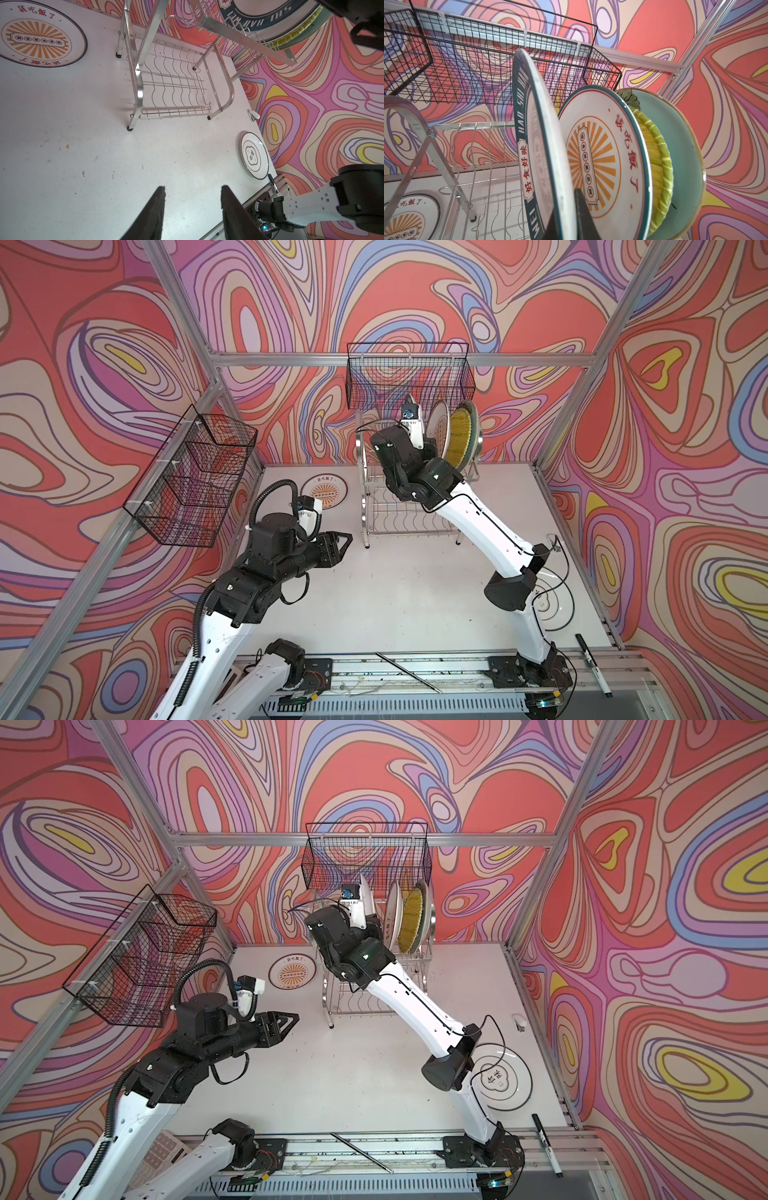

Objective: Load the plates into the dish rack

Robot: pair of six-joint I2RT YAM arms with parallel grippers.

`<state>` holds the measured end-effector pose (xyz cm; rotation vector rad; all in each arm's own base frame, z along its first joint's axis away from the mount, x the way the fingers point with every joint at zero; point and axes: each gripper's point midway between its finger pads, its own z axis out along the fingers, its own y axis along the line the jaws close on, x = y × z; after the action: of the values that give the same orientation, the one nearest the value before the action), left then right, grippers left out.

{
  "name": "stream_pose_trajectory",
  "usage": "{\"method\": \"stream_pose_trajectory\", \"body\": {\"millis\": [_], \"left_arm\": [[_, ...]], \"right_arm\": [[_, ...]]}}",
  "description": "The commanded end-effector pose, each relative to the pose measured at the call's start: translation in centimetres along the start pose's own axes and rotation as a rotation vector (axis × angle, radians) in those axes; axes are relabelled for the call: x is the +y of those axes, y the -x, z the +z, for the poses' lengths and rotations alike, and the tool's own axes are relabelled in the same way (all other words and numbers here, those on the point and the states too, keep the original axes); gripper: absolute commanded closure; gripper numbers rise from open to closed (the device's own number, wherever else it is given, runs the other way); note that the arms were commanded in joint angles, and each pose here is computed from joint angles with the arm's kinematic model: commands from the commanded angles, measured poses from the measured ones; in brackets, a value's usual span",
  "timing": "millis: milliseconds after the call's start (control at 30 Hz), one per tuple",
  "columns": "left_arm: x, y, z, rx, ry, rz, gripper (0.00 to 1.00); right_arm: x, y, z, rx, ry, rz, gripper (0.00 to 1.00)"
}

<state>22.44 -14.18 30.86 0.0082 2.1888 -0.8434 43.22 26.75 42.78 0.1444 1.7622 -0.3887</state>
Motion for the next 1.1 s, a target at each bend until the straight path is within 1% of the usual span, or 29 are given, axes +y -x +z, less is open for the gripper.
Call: {"method": "stream_pose_trajectory", "body": {"millis": [0, 300, 733, 1067], "left_arm": [[-0.2, -0.6, -0.4, 0.02, -0.008, 0.03, 0.53], [-0.4, -0.7, -0.3, 0.038, -0.014, 0.041, 0.53], [-0.5, -0.8, -0.1, 0.049, -0.023, 0.047, 0.52], [-0.4, -1.0, -0.2, 0.051, -0.021, 0.05, 0.52]], "right_arm": [[0.3, -0.4, 0.1, -0.004, -0.023, 0.033, 1.0], [0.3, -1.4, 0.3, 0.009, -0.045, 0.021, 1.0], [0.1, -1.8, 0.5, 0.01, -0.072, 0.016, 1.0], [1.0, -2.5, 0.7, 0.031, -0.04, 0.013, 1.0]]}}
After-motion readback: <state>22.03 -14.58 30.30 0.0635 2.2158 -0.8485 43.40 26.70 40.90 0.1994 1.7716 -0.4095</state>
